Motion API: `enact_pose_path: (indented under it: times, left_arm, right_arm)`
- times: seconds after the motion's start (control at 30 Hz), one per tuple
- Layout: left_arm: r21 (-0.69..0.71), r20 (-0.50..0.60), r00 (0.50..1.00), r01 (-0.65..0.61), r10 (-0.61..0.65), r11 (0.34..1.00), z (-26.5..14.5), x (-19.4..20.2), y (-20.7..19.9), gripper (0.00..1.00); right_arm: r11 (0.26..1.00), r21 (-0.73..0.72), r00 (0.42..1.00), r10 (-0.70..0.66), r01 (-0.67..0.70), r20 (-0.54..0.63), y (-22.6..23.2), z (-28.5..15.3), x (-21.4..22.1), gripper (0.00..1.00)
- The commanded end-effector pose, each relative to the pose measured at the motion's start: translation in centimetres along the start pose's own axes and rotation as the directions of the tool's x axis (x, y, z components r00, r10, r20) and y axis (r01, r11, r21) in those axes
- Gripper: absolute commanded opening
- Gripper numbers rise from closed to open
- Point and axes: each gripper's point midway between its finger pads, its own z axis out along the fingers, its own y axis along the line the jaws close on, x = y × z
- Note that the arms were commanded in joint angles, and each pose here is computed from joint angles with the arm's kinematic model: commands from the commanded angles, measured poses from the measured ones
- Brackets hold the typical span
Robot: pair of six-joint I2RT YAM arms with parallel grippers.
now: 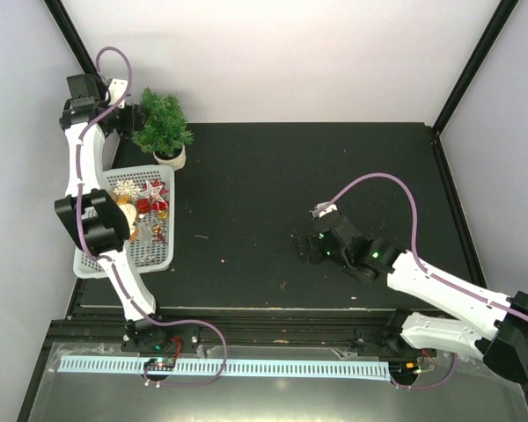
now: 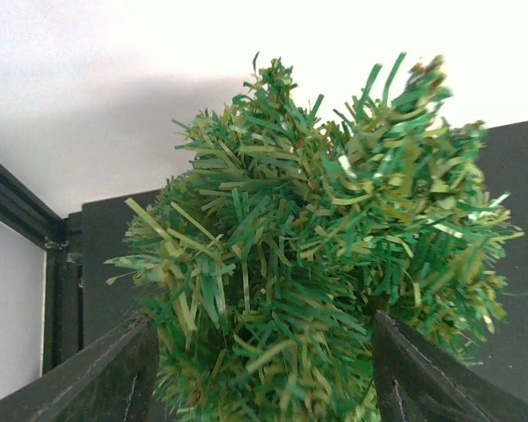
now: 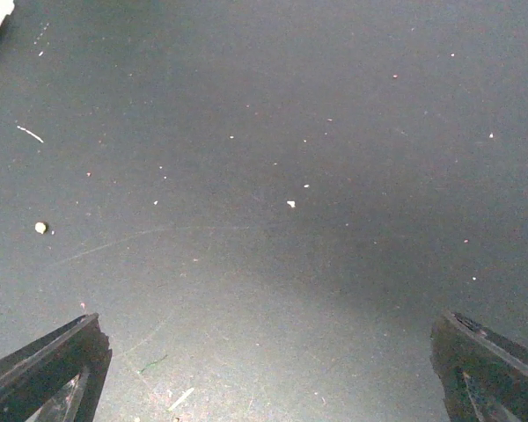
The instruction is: Decorate the small christmas tree
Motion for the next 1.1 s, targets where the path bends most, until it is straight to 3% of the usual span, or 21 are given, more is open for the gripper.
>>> enact_pose_path:
  times: [0.0,0.07,0.13,0.27,0.3,0.6,0.77,0.9,1.07]
  left_arm:
    - [0.029,-0.03,0.999,0.013,-0.012,0.999,1.7,0.3,-0.8,0.67]
    - [0.04,-0.041,0.999,0.002,0.0,0.999,2.6,0.6,-1.2,0.63]
    - [0.039,-0.047,0.999,-0.008,0.01,0.999,3.4,0.7,-1.6,0.52]
    - [0.06,-0.048,0.999,-0.022,0.024,0.998,4.5,0.0,-3.0,0.04]
    - [0.063,-0.042,0.999,-0.024,0.027,0.998,4.6,-0.4,-3.5,0.02]
    - [0.155,0.137,0.989,-0.074,0.052,0.985,1.8,-6.6,-9.7,0.01]
    - [0.256,0.174,0.983,-0.103,0.059,0.961,0.6,-8.1,-14.6,0.02]
    - [0.386,0.156,0.987,-0.086,0.027,0.919,-0.8,-7.4,-19.1,0.02]
    - [0.478,0.143,0.986,-0.15,0.091,0.865,-2.9,-4.5,-25.5,0.02]
  right_arm:
    - [1.0,-0.01,0.999,0.019,-0.019,0.04,0.5,0.1,-1.1,1.0]
    - [0.999,-0.022,0.997,0.029,-0.027,0.073,0.5,-0.4,-1.7,1.0]
    - [0.999,-0.036,0.993,0.038,-0.034,0.112,0.5,-1.0,-2.4,1.0]
    - [0.999,-0.036,0.985,0.042,-0.037,0.164,0.3,-2.0,-3.3,1.0]
    - [0.999,-0.037,0.985,0.041,-0.035,0.167,0.3,-2.1,-3.3,1.0]
    - [0.998,-0.041,0.989,0.06,-0.055,0.139,0.0,-2.0,-2.2,1.0]
    - [0.996,-0.049,0.983,0.082,-0.074,0.165,-0.4,-2.9,-2.4,1.0]
    - [0.996,-0.03,0.979,0.085,-0.081,0.183,-1.1,-3.8,-2.4,1.0]
    - [0.995,-0.011,0.97,0.095,-0.095,0.222,-2.0,-4.9,-2.8,1.0]
